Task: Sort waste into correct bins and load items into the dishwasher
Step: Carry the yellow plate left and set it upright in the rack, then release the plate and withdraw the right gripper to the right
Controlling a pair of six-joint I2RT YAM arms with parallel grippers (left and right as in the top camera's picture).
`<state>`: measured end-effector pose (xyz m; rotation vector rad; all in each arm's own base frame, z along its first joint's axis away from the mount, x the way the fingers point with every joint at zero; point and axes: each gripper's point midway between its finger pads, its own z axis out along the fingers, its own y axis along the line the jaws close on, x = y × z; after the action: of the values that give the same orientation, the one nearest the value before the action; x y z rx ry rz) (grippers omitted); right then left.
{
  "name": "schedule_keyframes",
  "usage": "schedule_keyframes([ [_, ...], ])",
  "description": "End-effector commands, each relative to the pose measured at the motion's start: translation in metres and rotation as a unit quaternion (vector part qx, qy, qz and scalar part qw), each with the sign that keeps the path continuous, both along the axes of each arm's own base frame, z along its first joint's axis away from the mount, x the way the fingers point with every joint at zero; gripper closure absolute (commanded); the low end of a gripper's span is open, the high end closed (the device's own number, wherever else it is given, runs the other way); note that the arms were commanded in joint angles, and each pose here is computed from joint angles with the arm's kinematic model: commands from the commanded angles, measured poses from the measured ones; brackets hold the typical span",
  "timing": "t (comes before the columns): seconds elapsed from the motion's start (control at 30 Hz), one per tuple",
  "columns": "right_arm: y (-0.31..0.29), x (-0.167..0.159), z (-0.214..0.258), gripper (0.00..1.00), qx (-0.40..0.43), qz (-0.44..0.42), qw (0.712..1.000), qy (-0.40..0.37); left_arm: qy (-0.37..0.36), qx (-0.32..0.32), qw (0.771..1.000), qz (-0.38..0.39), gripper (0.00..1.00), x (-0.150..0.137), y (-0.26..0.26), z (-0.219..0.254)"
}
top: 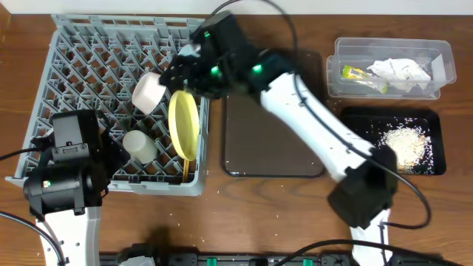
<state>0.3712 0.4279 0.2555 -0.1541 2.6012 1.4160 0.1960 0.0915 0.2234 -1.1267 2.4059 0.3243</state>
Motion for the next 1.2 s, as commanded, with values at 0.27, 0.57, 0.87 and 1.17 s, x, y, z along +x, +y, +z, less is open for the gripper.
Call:
schedule_keyframes([
  [0.27,-0.216,0.008,0.115,0.03,-0.132,-0.149,0.964,-0.174,-0.004,0.009,1.000,0.004,0.02,-0.001,0.004,0.005],
  [0.57,-0.412,-0.054,0.103,0.01,-0.356,-0.332,0.869,-0.091,-0.004,0.009,1.000,0.004,0.02,-0.001,0.004,0.005],
  [0.87,-0.518,-0.112,0.086,0.08,-0.444,-0.438,0.781,0.029,-0.004,0.009,1.000,0.004,0.02,0.000,0.004,0.005],
  [1.17,-0.545,-0.115,0.073,0.73,-0.446,-0.471,0.759,0.059,-0.004,0.009,1.000,0.004,0.02,0.000,0.004,0.005],
])
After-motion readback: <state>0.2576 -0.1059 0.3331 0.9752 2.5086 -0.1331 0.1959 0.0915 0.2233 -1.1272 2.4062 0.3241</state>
